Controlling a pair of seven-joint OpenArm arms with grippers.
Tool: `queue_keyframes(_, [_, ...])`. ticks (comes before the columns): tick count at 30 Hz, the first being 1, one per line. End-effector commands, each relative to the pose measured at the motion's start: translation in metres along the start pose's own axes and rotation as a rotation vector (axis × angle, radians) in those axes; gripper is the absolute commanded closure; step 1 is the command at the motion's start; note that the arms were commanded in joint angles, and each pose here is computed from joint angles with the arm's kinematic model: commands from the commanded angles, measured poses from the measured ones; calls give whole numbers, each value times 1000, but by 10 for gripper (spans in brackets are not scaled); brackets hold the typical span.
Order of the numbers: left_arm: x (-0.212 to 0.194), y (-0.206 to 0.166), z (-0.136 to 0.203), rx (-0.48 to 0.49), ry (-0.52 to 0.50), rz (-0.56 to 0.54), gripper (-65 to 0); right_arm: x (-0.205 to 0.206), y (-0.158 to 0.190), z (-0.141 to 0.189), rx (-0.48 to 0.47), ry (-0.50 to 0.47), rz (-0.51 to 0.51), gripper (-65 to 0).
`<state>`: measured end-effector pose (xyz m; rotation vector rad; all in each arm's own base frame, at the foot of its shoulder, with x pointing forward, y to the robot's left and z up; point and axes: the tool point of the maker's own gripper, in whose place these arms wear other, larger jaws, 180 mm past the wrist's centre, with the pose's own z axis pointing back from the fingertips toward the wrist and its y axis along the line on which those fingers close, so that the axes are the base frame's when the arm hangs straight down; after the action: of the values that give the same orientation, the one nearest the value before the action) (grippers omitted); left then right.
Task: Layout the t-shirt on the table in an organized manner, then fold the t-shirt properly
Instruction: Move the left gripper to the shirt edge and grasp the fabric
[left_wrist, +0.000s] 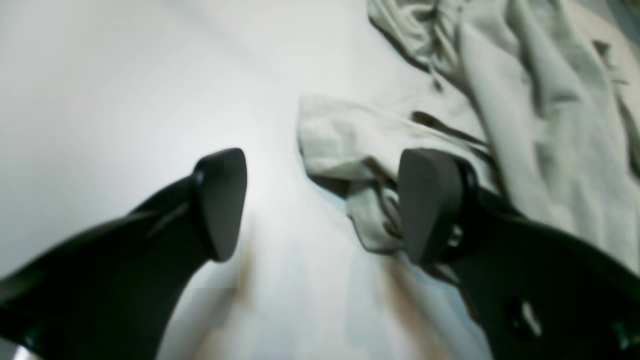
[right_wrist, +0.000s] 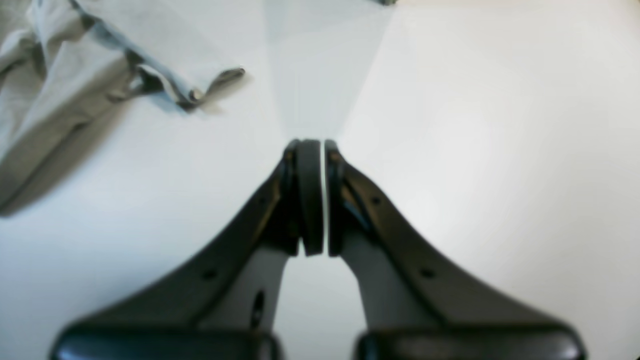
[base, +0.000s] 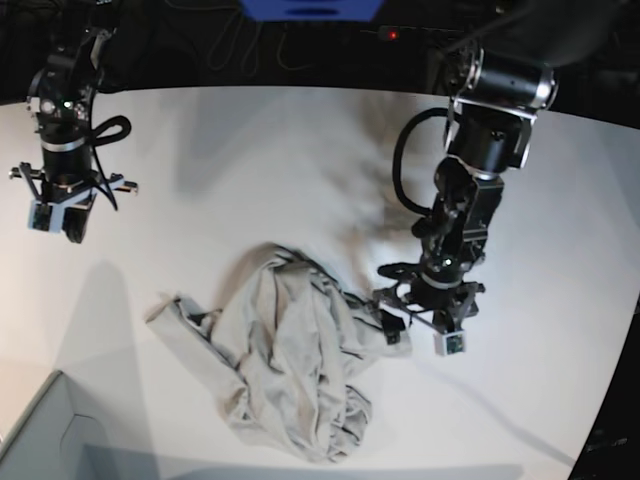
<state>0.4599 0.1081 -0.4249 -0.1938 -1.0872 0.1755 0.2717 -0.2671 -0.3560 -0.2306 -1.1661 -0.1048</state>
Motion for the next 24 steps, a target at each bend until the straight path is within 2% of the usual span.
queue_keyframes(1, [25,-8,-7,-17,-60,0,-456,14,-2,2,7,-49,13,0])
queue_keyframes(7, [15,-17,-21,1,-69,14,-455,-3,-4,11,8,-8,22,0])
queue_keyframes(13, [1,-26,-28,13,-31,18,-453,-15,-5,18,9,23,31,0])
queue_keyframes(15, [7,-26,-30,13,-42,16,-432,-19,-6,21,10,35,34,0])
queue_keyframes(16, [10,-28,-31,10,-46,17,-394,-21,-6,22,10,40,34,0])
queue_keyframes(17, [10,-28,-31,10,-46,14,-329,-22,-5,22,12,42,33,0])
queue_keyframes(20, [24,-26,-34,13,-69,17,-61,-22,-4,23,12,42,31,0])
queue_keyframes(21, [27,-26,-34,14,-74,17,0,-22,-4,23,12,42,31,0])
queue_keyframes(24, [37,-8,-35,37,-92,5,-28,-23,-4,23,12,44,29,0])
